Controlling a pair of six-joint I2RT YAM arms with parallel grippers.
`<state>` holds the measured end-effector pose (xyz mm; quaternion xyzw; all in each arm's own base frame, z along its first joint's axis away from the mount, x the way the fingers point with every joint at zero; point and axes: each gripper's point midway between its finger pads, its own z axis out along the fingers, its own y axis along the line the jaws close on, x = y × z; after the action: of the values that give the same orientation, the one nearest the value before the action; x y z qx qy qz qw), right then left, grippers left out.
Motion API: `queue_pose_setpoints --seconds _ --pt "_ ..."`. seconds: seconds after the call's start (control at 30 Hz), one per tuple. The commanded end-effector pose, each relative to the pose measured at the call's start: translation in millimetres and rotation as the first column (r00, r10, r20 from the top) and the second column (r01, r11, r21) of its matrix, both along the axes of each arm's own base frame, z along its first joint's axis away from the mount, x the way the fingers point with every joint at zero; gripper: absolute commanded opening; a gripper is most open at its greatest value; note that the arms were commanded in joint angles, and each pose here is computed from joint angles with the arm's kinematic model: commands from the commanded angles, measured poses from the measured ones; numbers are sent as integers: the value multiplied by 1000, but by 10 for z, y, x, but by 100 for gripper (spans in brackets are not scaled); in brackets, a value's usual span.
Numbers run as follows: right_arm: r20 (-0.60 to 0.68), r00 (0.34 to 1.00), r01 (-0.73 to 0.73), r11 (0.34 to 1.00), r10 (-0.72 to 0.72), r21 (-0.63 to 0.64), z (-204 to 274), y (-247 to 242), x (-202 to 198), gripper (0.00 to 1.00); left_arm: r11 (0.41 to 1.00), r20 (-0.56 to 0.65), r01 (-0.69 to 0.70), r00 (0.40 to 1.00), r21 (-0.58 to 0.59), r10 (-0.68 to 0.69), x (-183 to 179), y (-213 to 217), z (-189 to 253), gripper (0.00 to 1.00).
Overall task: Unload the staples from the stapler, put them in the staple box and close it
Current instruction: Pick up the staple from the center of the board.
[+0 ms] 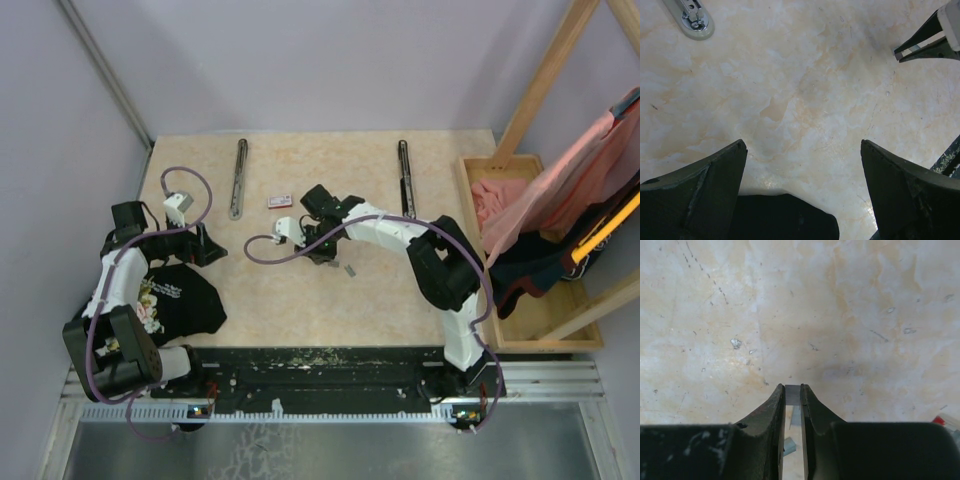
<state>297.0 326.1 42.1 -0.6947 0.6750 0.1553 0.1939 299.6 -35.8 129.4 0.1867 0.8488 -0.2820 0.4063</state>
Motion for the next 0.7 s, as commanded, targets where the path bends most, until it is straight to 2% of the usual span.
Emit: queue_pose_setpoints --seconds 0.0,0.3,0.67 --pt "72 997 25 988 -36 151 664 154 215 15 1000 40 18 999 -6 -18 61 4 124 100" --pt "136 973 154 963 -188 223 948 -48 780 15 1000 40 19 999 -6 -19 59 2 127 100" --pt "198 914 310 924 -354 224 848 -434 1504 15 1000 39 19 999 -6 -19 60 2 121 100"
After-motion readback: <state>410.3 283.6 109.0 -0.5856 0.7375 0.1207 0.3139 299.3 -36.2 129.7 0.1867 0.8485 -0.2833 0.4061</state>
